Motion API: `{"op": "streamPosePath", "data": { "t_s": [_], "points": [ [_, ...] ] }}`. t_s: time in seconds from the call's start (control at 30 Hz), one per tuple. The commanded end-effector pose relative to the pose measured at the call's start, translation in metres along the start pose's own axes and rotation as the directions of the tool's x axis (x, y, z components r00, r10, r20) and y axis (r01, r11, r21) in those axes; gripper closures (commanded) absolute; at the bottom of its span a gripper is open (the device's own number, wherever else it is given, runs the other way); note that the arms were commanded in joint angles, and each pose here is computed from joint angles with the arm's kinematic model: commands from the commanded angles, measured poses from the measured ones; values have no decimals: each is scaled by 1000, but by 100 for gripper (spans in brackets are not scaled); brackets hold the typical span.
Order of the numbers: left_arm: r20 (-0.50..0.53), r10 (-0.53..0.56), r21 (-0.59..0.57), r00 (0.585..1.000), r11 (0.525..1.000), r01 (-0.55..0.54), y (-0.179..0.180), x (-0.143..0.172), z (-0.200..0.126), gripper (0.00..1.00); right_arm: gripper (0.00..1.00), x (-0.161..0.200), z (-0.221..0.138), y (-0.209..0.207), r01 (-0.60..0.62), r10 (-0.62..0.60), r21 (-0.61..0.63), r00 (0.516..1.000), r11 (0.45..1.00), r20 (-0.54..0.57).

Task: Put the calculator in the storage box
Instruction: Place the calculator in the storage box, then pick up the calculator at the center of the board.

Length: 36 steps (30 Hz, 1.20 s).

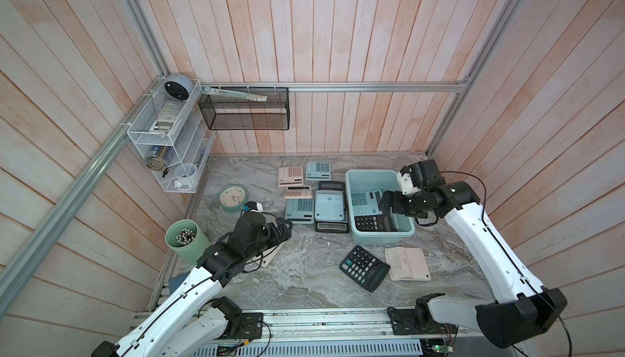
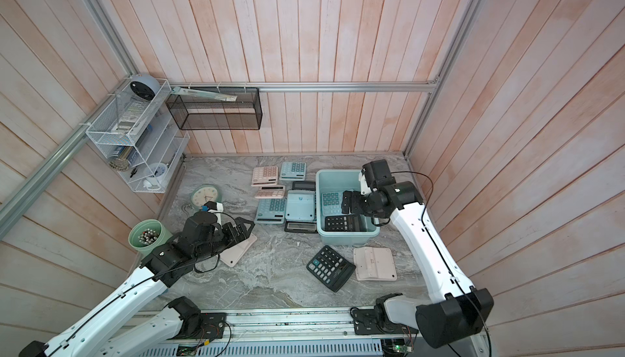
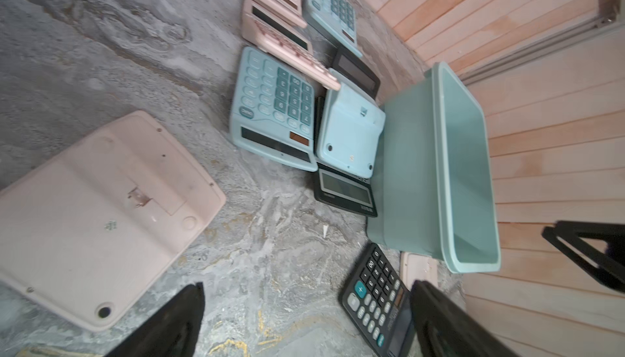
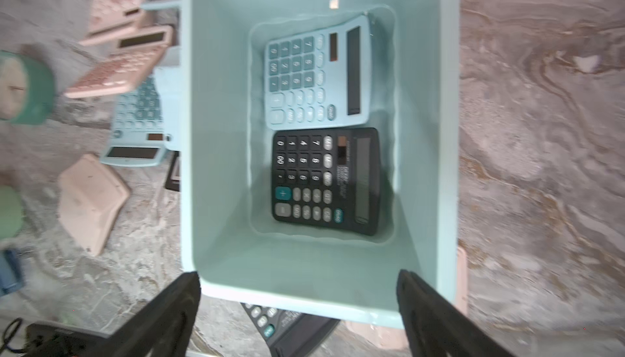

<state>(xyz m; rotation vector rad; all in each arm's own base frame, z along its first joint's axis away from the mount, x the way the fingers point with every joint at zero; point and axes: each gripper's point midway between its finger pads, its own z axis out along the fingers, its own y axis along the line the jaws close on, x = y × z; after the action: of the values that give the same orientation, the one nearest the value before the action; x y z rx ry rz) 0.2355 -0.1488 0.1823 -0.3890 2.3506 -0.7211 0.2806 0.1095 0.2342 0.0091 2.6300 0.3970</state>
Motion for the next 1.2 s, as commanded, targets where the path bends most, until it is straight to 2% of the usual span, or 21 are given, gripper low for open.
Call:
{"op": "streamPosePath", "data": {
  "t_s": [0.0, 0.13, 0.23, 0.37, 0.57, 0.67, 0.87, 1.03, 1.17],
  "points": [
    [28, -23, -136, 999, 990, 26, 37, 6, 4, 0, 2, 1, 1, 35, 57, -47, -193, 997, 980, 55],
    [9, -43, -138, 999, 989, 44, 42, 13, 12, 0, 2, 11, -3, 44, 90, -76, -249, 995, 964, 66],
    [-22, -51, -102, 998, 994, 48, 35, 18, 20, 0, 2, 20, -7, 46, 111, -96, -272, 993, 956, 65],
    [-54, -61, -63, 997, 996, 58, 24, 20, 27, 0, 2, 38, -13, 65, 146, -137, -366, 989, 919, 50],
    [-77, -62, -32, 995, 998, 60, 14, 22, 38, 0, 2, 67, -9, 82, 202, -214, -381, 977, 902, 11],
    [-63, -36, -66, 997, 997, 32, 19, 17, 41, 0, 2, 75, -5, 77, 203, -217, -356, 976, 912, -2],
    [-23, -25, -205, 999, 979, 19, 50, -1, 42, 0, 2, 84, 3, 101, 217, -246, -418, 969, 882, -16],
    [54, -53, -334, 997, 940, 68, 93, -25, 34, 0, 2, 90, 13, 129, 265, -307, -439, 951, 858, -25],
    [76, -109, -360, 991, 924, 129, 115, -43, 39, 0, 2, 97, 28, 152, 281, -332, -444, 943, 851, -39]
  ]
}}
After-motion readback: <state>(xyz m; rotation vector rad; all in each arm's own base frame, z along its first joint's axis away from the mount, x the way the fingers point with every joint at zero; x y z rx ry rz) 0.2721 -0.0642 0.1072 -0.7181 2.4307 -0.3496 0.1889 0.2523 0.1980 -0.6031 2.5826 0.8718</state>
